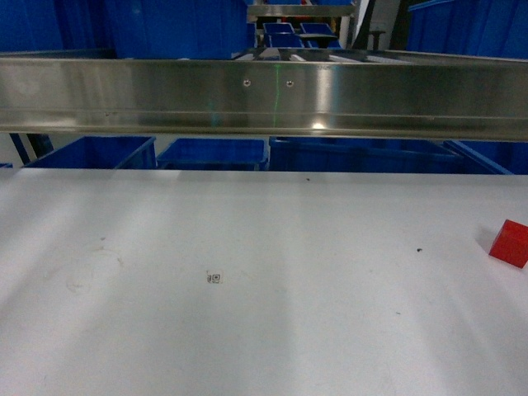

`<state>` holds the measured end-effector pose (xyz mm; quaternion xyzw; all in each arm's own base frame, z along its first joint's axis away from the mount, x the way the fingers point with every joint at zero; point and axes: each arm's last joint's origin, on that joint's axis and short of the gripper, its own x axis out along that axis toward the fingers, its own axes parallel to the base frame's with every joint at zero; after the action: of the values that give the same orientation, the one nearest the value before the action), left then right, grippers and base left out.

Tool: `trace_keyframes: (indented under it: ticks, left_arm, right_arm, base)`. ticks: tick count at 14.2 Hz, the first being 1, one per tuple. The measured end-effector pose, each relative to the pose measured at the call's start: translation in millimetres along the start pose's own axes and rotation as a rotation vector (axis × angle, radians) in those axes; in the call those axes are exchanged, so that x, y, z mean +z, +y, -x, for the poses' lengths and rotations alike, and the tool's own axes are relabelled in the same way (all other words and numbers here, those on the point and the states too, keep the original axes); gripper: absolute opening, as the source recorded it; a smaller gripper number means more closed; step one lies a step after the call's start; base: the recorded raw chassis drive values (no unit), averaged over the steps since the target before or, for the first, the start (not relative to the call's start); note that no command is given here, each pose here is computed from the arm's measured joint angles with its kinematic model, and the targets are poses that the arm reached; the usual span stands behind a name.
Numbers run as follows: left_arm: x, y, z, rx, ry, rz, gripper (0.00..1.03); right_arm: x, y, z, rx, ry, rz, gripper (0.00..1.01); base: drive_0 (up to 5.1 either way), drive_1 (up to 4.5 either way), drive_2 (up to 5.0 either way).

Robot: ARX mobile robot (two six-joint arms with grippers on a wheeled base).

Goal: Place magnetic block on left shelf second layer

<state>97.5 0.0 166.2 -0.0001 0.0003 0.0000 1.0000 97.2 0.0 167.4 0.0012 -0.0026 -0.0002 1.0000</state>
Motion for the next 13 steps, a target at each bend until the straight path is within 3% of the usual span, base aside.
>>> trace_keyframes:
  ticks: [10,11,12,13]
  left_arm:
    - [0.0,0.0,0.0,0.000,0.000,0.000,0.98]
    - [0.0,0.0,0.0,0.000,0.000,0.000,0.98]
    - [0.0,0.0,0.0,0.000,0.000,0.000,0.98]
    - [0.1,0.0,0.0,0.000,-0.001,0.000,0.98]
  right_arm:
    - [-0.6,0.0,0.0,0.006,0.007,0.000,0.98]
    - [-3.7,0.1,-0.7,0.026,0.089,-0.018,0.98]
    - [6.2,5.1,-7.4,0.026,0.103,-0.053,0.98]
    - [37.1,11.9,-23.3,0.058,0.034,-0.088,0.98]
  base:
    - [0.0,0.00,0.0]
    - [0.0,0.00,0.0]
    - [0.0,0.00,0.0]
    - [0.0,0.00,0.0]
